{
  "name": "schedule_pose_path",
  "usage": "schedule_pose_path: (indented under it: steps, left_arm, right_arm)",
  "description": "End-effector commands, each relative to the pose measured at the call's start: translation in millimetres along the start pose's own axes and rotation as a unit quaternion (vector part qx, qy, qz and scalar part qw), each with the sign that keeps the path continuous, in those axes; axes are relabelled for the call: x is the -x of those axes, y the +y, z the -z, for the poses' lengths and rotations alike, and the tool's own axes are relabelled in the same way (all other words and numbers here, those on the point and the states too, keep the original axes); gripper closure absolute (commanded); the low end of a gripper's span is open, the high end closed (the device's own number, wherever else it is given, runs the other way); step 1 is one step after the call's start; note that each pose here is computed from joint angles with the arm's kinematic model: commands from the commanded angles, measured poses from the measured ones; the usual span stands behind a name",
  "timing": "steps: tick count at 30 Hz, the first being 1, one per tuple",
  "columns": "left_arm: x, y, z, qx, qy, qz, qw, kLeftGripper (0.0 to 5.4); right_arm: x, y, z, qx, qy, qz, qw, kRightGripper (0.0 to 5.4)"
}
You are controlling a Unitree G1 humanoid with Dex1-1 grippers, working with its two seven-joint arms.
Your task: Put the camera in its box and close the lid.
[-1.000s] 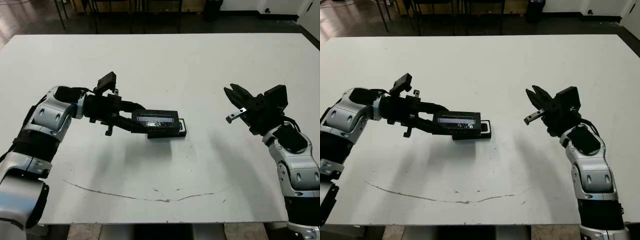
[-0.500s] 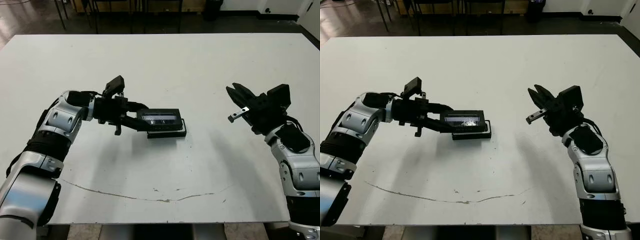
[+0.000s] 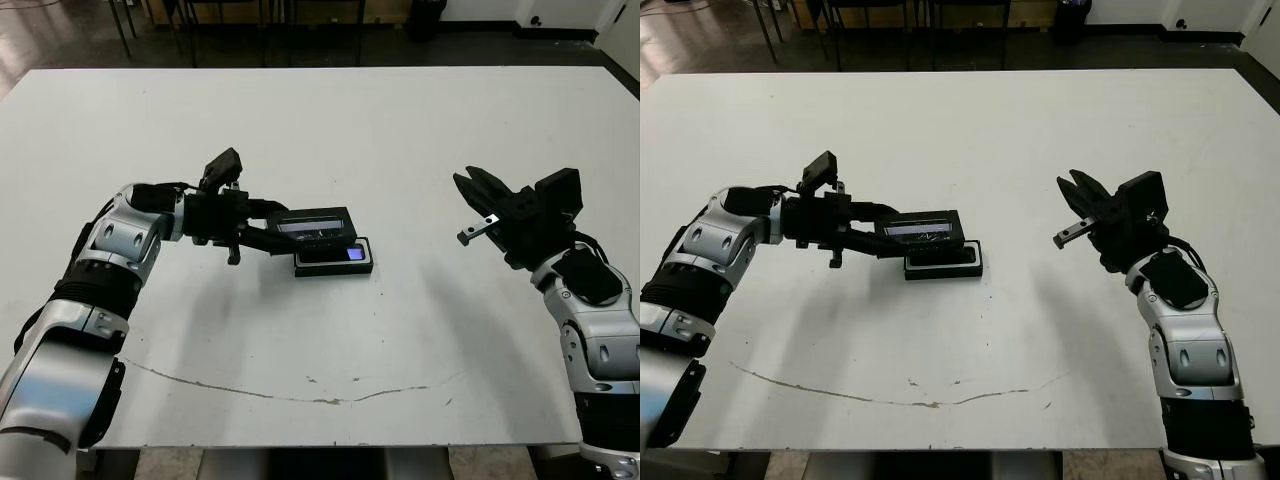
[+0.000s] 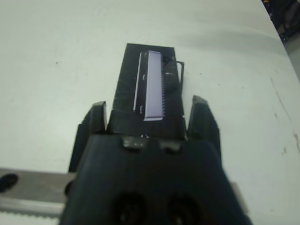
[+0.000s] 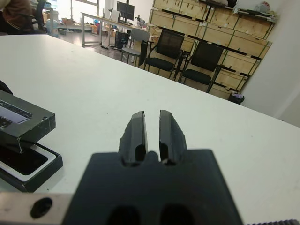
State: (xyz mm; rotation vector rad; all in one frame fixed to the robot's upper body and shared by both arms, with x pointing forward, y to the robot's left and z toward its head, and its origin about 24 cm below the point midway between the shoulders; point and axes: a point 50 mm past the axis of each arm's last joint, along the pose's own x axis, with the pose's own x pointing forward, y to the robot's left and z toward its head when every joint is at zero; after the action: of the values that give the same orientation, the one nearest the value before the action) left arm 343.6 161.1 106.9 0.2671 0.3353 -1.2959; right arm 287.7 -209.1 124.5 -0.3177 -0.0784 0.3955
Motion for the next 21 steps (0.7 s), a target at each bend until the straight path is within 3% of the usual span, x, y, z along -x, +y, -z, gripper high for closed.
schedule_pose_path:
  steps: [1, 21]
  left_arm:
    - [-2, 1, 4, 0.003, 0.016, 0.005, 1.000, 4.12]
    - [-21, -4, 13, 0.016, 0.041, 0.041, 0.998, 4.12]
  right_arm:
    - [2.7, 0.0, 5.4, 0.007, 0.014, -0.002, 1.000, 5.40]
    - [5.2, -2.9, 8.7, 0.002, 0.009, -0.003, 1.000, 5.40]
